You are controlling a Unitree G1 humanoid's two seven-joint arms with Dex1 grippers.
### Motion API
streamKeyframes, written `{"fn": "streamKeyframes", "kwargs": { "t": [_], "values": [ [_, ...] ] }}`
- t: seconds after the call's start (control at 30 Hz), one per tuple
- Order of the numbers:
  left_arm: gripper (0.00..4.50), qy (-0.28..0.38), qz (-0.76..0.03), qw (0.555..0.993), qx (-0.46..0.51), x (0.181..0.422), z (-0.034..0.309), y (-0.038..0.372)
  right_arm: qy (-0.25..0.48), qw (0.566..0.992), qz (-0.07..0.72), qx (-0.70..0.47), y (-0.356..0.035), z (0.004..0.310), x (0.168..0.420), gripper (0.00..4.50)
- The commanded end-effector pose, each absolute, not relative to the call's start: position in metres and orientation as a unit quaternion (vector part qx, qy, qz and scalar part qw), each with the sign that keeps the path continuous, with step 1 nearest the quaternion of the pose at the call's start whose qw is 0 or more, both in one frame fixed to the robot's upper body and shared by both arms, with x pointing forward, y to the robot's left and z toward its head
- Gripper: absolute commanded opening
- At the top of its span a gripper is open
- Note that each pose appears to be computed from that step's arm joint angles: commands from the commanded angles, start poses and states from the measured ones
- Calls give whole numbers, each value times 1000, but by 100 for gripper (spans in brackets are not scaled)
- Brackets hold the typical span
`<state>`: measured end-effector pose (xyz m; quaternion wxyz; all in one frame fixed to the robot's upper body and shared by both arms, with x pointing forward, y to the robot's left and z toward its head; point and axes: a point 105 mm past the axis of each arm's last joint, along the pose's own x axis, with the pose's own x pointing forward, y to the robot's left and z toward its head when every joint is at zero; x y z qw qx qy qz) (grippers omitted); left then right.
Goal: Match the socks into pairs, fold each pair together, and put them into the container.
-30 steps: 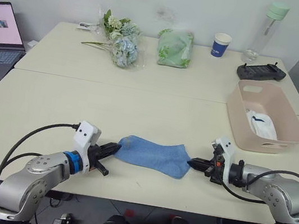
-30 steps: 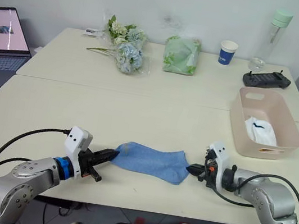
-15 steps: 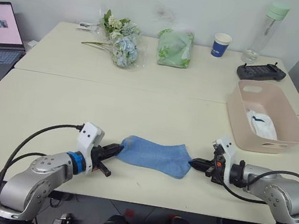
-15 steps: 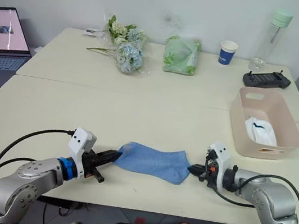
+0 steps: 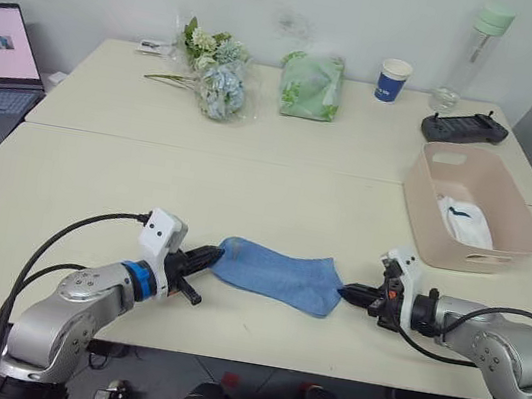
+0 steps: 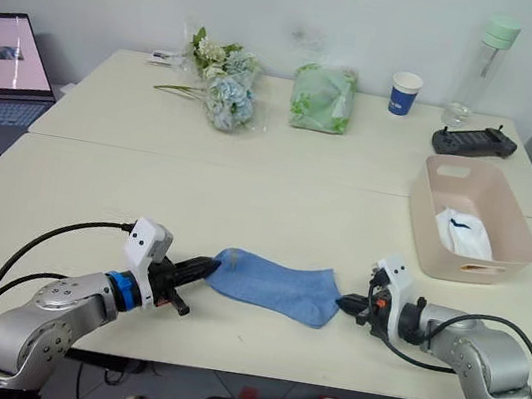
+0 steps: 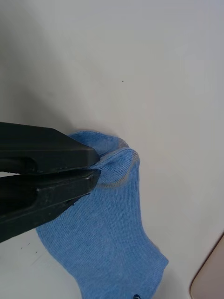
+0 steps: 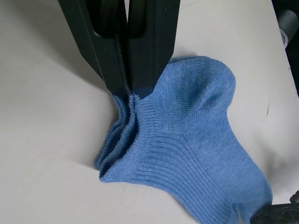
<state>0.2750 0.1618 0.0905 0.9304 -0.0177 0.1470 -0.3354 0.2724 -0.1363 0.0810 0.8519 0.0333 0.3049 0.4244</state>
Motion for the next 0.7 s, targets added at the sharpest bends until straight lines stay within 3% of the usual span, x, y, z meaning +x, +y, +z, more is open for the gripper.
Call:
{"fn": "streamKeyframes", "kwargs": {
  "t": [0.03,0.33,0.37,0.47,0.7],
  "values": [
    [2,128,-347,929,-9,276,97,158,282,855,435,29,-135,94,273,0],
    [2,148,-346,926,-9,275,86,158,274,856,437,27,-133,96,275,0],
    [0,153,-347,925,-8,274,83,159,268,859,435,30,-133,97,276,23],
    [63,161,-344,925,-1,273,79,162,258,865,427,51,-135,103,280,97],
    [277,155,-324,933,-5,276,93,185,215,886,412,6,-161,126,287,335]
  ]
}}
